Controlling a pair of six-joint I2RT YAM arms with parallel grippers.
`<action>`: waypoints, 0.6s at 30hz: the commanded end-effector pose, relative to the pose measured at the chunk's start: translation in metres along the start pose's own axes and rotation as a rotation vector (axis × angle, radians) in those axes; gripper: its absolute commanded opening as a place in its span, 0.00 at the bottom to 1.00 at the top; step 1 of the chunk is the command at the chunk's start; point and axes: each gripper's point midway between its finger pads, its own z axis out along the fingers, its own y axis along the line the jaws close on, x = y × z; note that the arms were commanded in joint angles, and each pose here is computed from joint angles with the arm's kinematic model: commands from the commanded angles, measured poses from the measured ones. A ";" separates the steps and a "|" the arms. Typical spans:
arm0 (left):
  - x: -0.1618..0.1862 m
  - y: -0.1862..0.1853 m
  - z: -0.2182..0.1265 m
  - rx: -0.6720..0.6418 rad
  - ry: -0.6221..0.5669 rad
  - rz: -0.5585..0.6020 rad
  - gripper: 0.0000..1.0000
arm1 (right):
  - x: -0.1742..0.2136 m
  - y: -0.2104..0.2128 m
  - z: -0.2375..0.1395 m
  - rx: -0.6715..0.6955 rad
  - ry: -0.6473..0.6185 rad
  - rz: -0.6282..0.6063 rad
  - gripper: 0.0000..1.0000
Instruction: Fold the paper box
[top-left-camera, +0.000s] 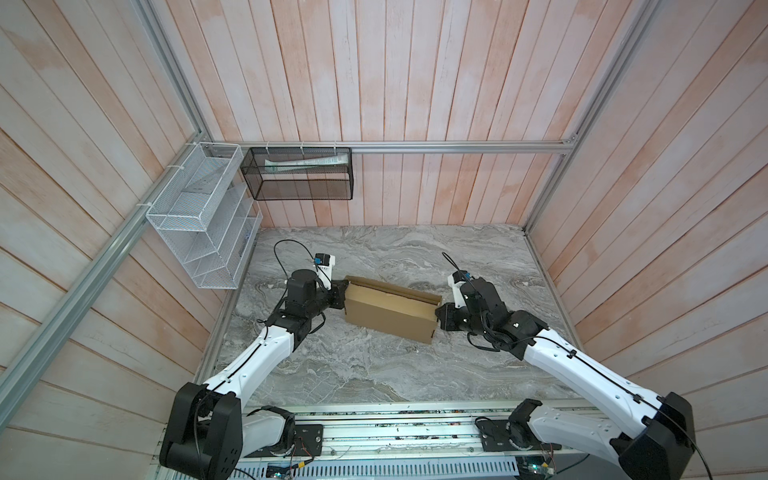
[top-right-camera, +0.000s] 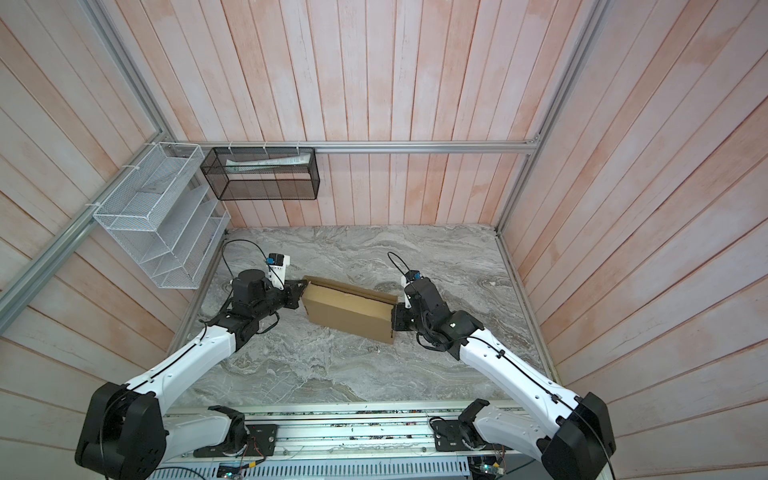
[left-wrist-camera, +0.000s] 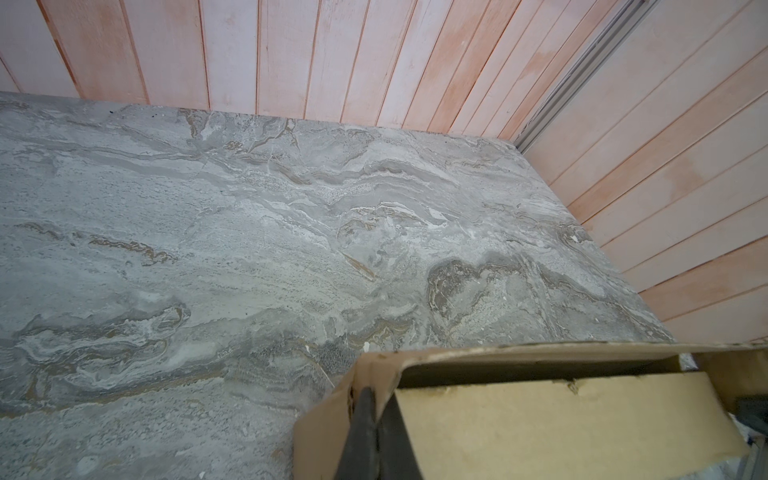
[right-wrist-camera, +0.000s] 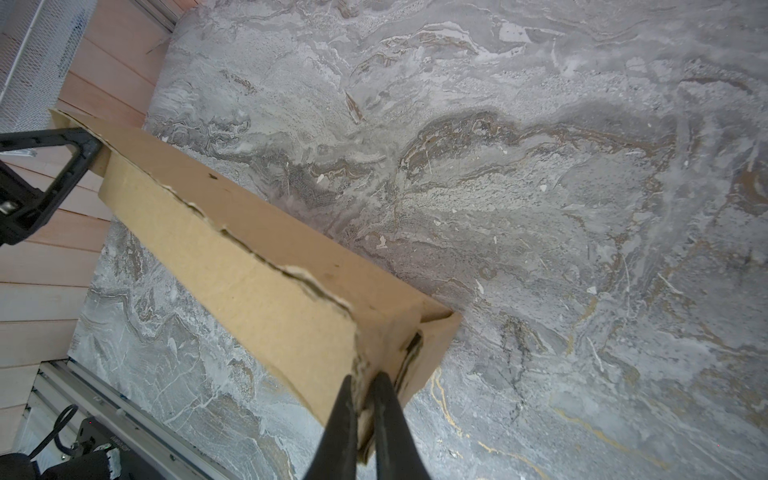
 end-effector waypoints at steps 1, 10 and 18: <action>0.030 0.000 0.005 0.012 0.110 -0.028 0.00 | -0.004 0.003 -0.003 -0.027 -0.021 0.017 0.11; 0.031 0.001 0.004 0.008 0.113 -0.028 0.00 | -0.006 0.003 -0.004 -0.045 -0.023 0.033 0.11; 0.031 0.000 0.006 0.010 0.115 -0.029 0.00 | -0.004 0.000 -0.004 -0.046 -0.017 0.040 0.10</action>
